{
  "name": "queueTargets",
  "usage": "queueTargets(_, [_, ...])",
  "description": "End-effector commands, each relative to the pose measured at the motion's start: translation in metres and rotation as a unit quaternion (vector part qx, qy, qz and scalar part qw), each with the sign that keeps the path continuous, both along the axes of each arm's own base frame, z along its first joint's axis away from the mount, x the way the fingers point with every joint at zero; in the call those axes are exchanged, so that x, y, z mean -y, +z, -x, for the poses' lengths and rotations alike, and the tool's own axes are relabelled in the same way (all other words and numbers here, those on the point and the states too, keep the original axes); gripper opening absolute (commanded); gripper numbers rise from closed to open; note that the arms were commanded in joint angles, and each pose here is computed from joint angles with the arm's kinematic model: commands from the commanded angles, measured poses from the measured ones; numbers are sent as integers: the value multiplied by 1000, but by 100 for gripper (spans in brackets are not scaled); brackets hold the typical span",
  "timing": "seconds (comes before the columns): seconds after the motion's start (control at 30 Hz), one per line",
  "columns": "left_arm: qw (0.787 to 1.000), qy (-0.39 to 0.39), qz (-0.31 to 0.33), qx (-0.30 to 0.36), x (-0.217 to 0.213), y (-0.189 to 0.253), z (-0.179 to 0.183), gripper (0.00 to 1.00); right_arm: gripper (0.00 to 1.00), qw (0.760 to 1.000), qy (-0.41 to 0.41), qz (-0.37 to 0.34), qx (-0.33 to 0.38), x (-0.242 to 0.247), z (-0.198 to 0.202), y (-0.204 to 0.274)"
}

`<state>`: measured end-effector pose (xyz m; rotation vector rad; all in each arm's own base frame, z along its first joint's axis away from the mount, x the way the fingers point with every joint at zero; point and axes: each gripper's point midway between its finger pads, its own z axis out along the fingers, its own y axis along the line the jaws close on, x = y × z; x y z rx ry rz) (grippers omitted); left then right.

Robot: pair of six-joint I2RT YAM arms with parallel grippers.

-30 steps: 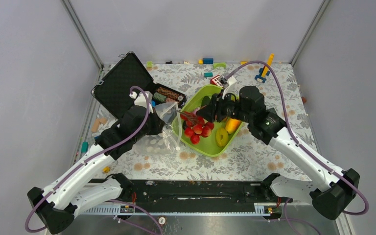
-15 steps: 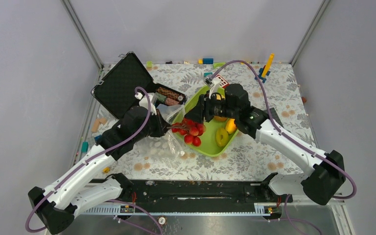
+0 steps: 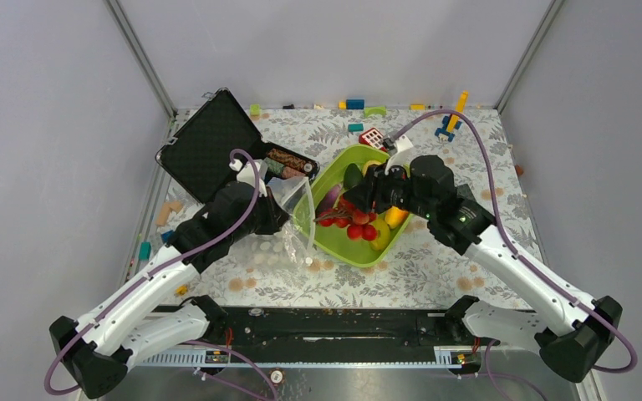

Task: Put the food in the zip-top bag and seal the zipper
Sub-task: Place the fake fruit in the bin.

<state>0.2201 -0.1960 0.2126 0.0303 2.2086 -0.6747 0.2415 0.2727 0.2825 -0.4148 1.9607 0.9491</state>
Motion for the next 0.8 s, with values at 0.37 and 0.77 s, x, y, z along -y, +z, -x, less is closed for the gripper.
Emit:
queueTargets(0.37, [1000,26,-10,14,-9,2,-8,0,5,970,-156,163,-91,40,-65,-102])
queueTargets(0.77, [999,26,-22,19,-11,0,-11,0,76,947,-174,268,-43,59,-95,-116])
